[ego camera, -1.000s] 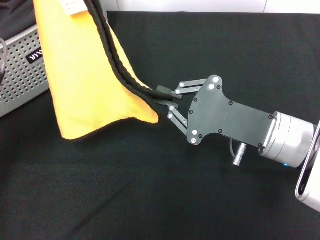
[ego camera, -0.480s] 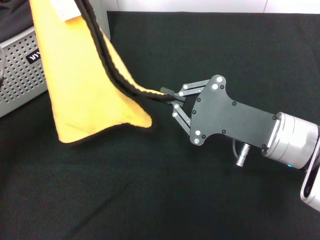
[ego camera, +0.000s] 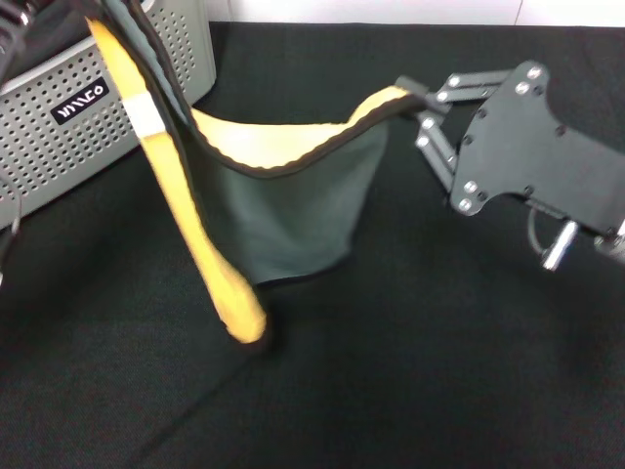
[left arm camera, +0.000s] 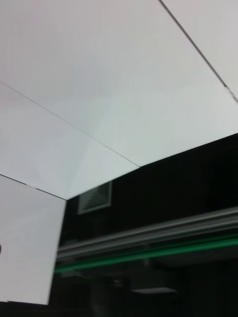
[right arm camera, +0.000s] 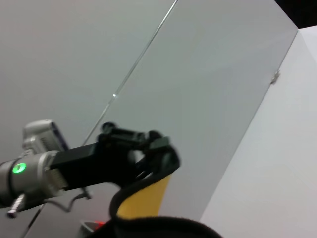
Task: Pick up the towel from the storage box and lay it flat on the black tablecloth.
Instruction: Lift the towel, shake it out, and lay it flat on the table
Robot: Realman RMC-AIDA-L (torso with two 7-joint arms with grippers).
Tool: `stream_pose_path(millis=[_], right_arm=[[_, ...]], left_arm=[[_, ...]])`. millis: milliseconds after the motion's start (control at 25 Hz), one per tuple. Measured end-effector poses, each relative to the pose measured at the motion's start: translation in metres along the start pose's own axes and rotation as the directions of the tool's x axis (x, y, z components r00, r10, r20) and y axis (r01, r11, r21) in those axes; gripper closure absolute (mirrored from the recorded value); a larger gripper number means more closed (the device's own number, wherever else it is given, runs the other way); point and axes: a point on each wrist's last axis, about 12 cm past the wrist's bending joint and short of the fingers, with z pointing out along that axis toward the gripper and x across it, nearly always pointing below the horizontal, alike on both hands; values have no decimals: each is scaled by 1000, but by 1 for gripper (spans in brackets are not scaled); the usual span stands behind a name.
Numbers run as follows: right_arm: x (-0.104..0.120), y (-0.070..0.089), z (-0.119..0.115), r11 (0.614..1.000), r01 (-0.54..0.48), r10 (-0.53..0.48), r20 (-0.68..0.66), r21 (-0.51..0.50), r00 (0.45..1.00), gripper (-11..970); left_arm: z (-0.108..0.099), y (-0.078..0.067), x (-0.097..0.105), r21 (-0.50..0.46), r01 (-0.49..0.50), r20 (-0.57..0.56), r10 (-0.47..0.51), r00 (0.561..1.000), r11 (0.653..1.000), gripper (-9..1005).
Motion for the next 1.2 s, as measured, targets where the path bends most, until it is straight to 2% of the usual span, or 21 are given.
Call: stream_pose_path(millis=[280,560,760,960,1080,1200], right_arm=[[-13,-20,-12,998,35,-34,-13,59,999,953],[-26,-38,-30,990,6,-6,0,139,1000,952],[-32,-47,-43,980,-125,119,51,157,992,952],[-32,-45,-58,957,-263,259,48,122,965,952],[-30,-42,-62,932,-350,350,21,93,937,952],[-25,-37,-60,890,-450,452,-16,69,892,953]], left_arm=[[-23,-8,3,-45,-64,-74,60,995,997,947],[-38,-12,-2,-71,-89,-103,82,991,993,947],[-39,-13,-3,-67,-93,-111,85,990,993,950],[-40,-13,-7,-52,-99,-126,92,988,994,953],[-40,-15,-7,-28,-93,-140,88,986,995,954],[-38,-18,-4,18,-71,-166,73,983,997,955]])
